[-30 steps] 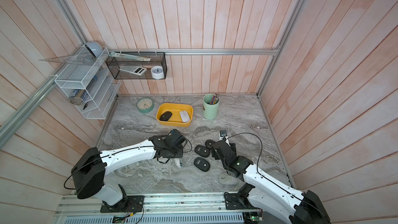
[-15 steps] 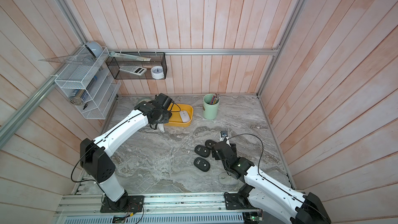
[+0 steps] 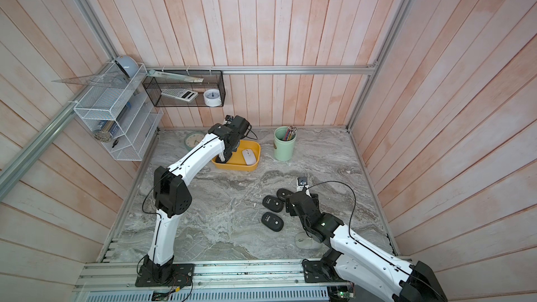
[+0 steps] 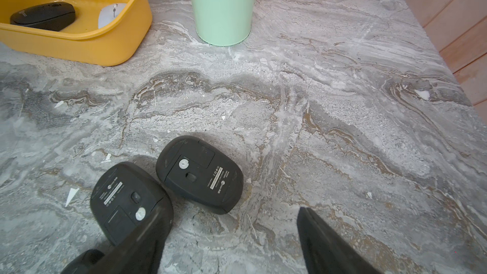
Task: Put the mouse in the storage box
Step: Place the mouse in the storage box.
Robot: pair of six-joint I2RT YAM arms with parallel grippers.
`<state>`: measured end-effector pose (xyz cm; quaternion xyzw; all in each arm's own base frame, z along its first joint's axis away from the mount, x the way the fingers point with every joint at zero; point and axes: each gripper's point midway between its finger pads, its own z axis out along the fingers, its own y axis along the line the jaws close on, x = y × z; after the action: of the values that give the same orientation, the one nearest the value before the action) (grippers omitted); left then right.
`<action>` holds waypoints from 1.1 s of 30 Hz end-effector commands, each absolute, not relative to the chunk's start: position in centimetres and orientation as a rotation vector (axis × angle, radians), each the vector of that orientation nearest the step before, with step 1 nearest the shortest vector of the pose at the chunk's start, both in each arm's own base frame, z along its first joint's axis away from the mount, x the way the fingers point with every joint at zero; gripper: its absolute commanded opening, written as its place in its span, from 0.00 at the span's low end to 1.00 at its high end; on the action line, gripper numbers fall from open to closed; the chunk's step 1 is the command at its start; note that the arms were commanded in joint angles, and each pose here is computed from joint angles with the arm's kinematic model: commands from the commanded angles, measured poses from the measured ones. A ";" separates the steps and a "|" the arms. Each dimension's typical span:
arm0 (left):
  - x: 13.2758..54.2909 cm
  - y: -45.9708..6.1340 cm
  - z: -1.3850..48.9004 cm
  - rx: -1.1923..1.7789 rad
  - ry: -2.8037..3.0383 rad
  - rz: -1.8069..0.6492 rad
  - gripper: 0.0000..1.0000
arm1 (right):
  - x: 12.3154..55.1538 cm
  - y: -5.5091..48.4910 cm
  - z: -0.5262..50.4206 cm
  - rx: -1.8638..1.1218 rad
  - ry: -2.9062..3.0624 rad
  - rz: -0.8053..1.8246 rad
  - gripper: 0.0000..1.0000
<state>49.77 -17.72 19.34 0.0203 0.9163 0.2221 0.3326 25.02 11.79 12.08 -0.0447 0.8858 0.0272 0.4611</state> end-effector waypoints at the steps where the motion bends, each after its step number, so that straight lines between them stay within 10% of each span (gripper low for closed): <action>1: 51.2 -16.7 19.9 0.099 2.332 0.754 0.16 | 25.0 11.8 12.0 -0.122 2.173 0.069 0.83; 33: 55.7 -23.6 11.2 0.394 2.214 0.920 0.15 | 25.1 12.6 11.5 -0.163 2.194 0.084 0.84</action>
<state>54.94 -23.82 11.33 0.1577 0.8620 0.3416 0.3397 25.02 12.57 11.54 -0.0634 0.8894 0.0352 0.4513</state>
